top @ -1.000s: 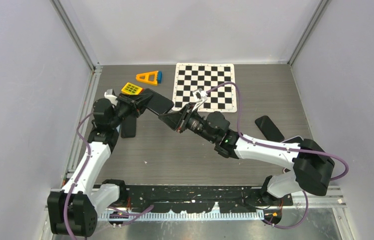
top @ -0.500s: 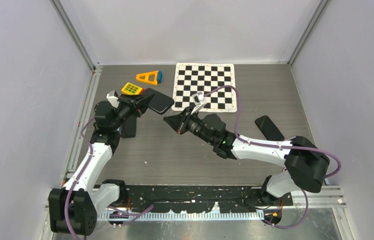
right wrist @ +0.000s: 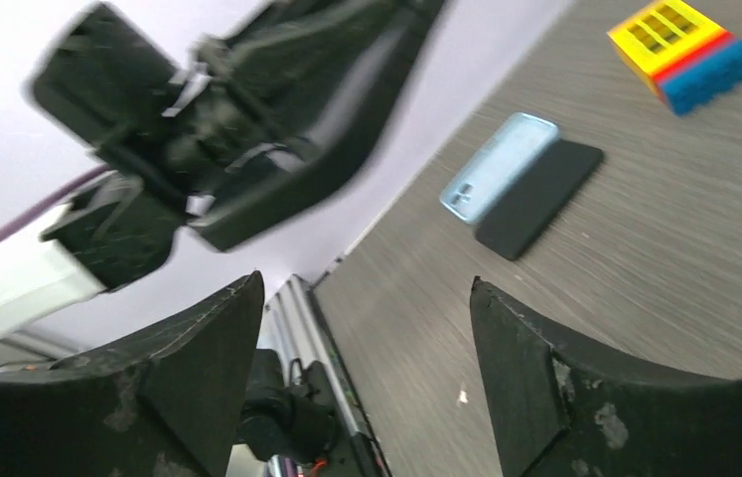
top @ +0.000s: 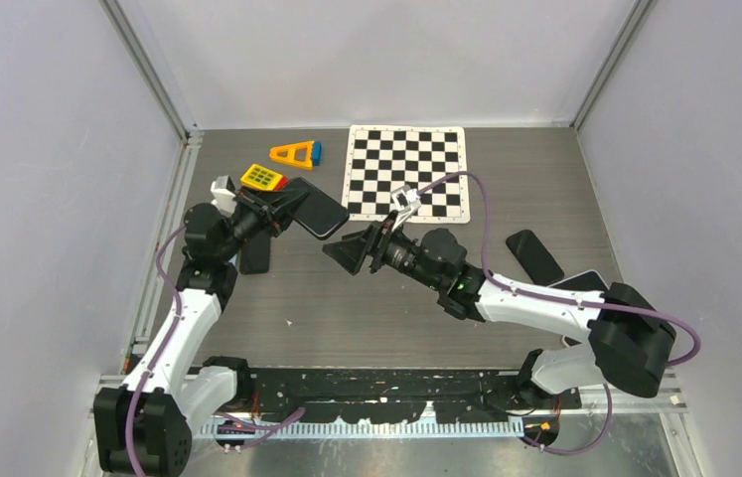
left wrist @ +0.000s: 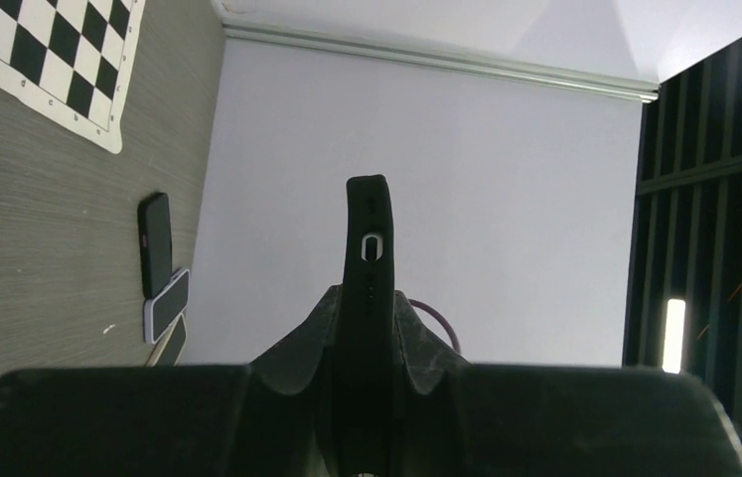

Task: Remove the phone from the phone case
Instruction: Remove the phone case from the phone.

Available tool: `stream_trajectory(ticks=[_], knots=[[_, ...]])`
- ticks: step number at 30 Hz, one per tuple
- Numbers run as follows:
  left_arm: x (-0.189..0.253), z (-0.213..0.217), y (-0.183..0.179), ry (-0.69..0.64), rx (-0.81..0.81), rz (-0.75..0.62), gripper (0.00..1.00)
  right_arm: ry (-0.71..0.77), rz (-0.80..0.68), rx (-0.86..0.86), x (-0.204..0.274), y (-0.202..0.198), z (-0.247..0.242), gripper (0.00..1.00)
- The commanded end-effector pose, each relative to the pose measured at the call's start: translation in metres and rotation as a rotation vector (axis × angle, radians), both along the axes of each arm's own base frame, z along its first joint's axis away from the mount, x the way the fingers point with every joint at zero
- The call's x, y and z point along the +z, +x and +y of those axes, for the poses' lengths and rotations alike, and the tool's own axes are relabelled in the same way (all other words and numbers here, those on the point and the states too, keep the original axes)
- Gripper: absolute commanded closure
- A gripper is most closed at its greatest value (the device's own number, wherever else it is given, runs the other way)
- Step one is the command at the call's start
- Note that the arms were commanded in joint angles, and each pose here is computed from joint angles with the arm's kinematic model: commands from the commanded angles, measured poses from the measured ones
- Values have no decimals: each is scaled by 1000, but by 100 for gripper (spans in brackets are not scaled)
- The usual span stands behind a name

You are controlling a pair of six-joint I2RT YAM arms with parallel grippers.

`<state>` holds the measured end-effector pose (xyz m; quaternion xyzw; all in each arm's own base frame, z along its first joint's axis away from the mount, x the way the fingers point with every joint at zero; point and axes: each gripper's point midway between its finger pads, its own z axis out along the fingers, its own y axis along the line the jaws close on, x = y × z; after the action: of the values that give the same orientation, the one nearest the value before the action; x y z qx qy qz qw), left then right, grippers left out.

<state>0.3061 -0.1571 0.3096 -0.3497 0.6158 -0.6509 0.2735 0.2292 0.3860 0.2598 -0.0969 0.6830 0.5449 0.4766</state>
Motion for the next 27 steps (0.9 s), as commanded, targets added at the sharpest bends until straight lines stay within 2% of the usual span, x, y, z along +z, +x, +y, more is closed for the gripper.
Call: stream_trajectory(ticks=[1, 6, 13, 15, 18, 22, 25, 27], knots=[[47, 1, -8, 38, 5, -184, 100, 170, -92, 138, 58, -30, 1, 15], [54, 1, -12, 63, 3, -219, 100, 244, -7, 142, 72, -27, 8, 14], [55, 0, -14, 75, -4, -226, 100, 320, 86, 119, 73, -15, 16, 27], [54, 0, -15, 75, -7, -227, 100, 334, 86, 124, 75, -15, 17, 25], [54, 0, -15, 74, -7, -226, 100, 350, 73, 126, 80, -16, 16, 16], [54, 0, -15, 72, -10, -222, 100, 359, 69, 112, 82, -14, 14, 14], [54, -1, -16, 63, -15, -213, 100, 356, 89, 98, 81, -11, 15, 21], [52, -1, -16, 50, -22, -197, 100, 328, 115, 83, 76, -7, 18, 32]])
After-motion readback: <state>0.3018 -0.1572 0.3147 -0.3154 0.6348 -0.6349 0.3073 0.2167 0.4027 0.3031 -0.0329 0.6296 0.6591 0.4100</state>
